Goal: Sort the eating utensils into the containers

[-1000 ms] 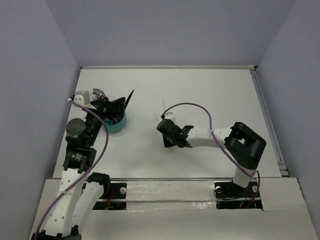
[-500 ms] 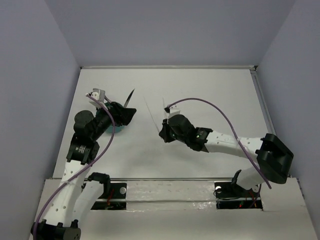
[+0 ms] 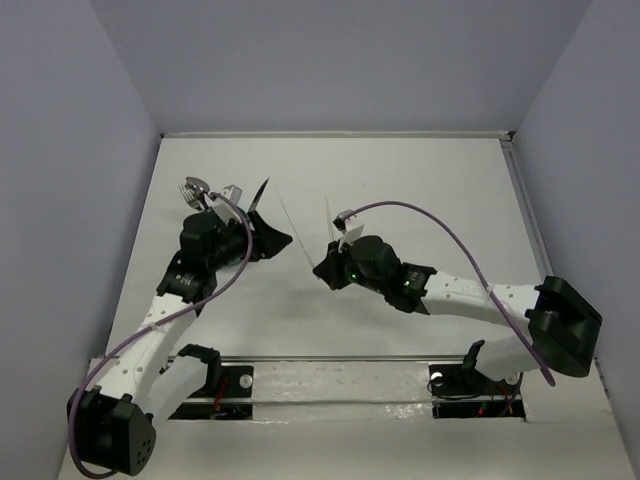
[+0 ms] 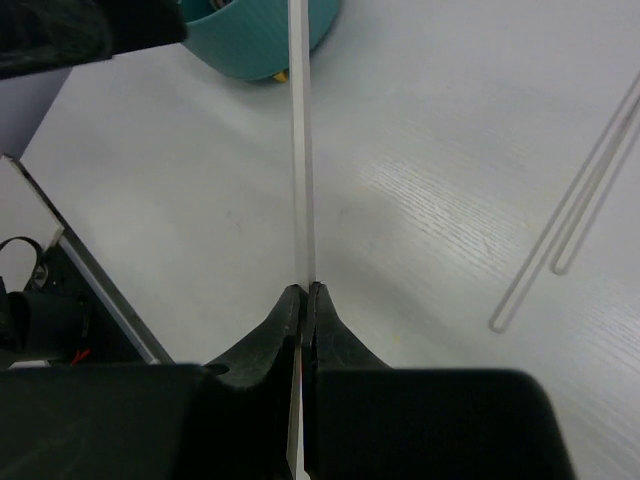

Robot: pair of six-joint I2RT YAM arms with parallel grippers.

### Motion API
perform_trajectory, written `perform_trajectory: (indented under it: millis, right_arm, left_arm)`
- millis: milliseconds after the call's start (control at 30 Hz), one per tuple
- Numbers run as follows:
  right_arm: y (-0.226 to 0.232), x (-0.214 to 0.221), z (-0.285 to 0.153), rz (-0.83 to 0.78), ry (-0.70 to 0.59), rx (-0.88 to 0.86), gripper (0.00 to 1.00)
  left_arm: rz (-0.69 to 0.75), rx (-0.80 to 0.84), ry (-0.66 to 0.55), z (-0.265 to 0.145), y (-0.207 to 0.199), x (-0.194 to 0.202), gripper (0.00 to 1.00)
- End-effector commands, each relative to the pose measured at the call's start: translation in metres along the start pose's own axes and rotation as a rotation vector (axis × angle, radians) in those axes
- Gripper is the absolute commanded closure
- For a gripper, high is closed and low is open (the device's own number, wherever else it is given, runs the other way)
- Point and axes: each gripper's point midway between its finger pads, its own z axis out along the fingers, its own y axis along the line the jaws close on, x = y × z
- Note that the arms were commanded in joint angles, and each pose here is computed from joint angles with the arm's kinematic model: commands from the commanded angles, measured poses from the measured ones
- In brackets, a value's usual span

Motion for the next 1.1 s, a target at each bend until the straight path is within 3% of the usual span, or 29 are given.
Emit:
perform_trajectory:
  millis: [0,167,267,367,467,500,533,633,700,733,800,833,933,1067]
  right_arm:
    - [0.034,-0.020,-0.009,-0.011,-0.090,-0.124,1.00]
    - [0.047,-0.016,-0.011,-0.028,-0.082,-0.162,1.00]
    - [0.046,-0.016,-0.012,-0.030,-0.088,-0.161,1.00]
    - [0.046,-0.016,-0.015,-0.033,-0.088,-0.161,1.00]
    - [0.045,-0.017,-0.017,-0.034,-0.092,-0.163,1.00]
    - [0.045,-0.017,-0.018,-0.032,-0.094,-0.164,1.00]
    - [0.045,-0.017,-0.018,-0.032,-0.094,-0.163,1.00]
    - [0.042,-0.017,-0.018,-0.033,-0.090,-0.143,1.00]
    - [0.041,-0.016,-0.018,-0.033,-0.088,-0.140,0.91]
    - [0.041,-0.016,-0.019,-0.031,-0.090,-0.141,0.73]
    - [0.042,-0.021,-0.023,-0.026,-0.113,-0.147,0.56]
    - [0.040,-0.020,-0.025,-0.027,-0.115,-0.147,0.42]
    - [0.038,-0.024,-0.035,-0.028,-0.137,-0.148,0.27]
    - [0.032,-0.029,-0.049,-0.032,-0.171,-0.131,0.26]
  left_arm:
    - [0.034,0.092,-0.038,0.012,-0.027,-0.010,0.41]
    - [0.023,0.095,-0.049,0.029,-0.034,-0.010,0.42]
    - [0.021,0.060,-0.065,0.032,-0.027,-0.014,0.49]
    - [0.027,0.041,-0.089,0.031,-0.026,-0.017,0.70]
    - [0.028,0.023,-0.102,0.031,-0.023,-0.020,0.75]
    - [0.029,0.015,-0.104,0.032,-0.023,-0.022,0.90]
    - [0.027,0.009,-0.106,0.031,-0.022,-0.022,0.97]
    - [0.036,-0.024,-0.131,0.028,-0.021,-0.031,1.00]
    - [0.052,-0.061,-0.125,0.026,-0.017,-0.032,1.00]
    - [0.063,-0.082,-0.147,0.024,-0.017,-0.041,1.00]
    - [0.084,-0.126,-0.155,0.020,-0.012,-0.045,1.00]
    - [0.092,-0.156,-0.190,0.016,-0.011,-0.055,1.00]
    - [0.125,-0.239,-0.253,0.005,-0.006,-0.076,1.00]
    - [0.160,-0.389,-0.324,-0.013,0.009,-0.100,1.00]
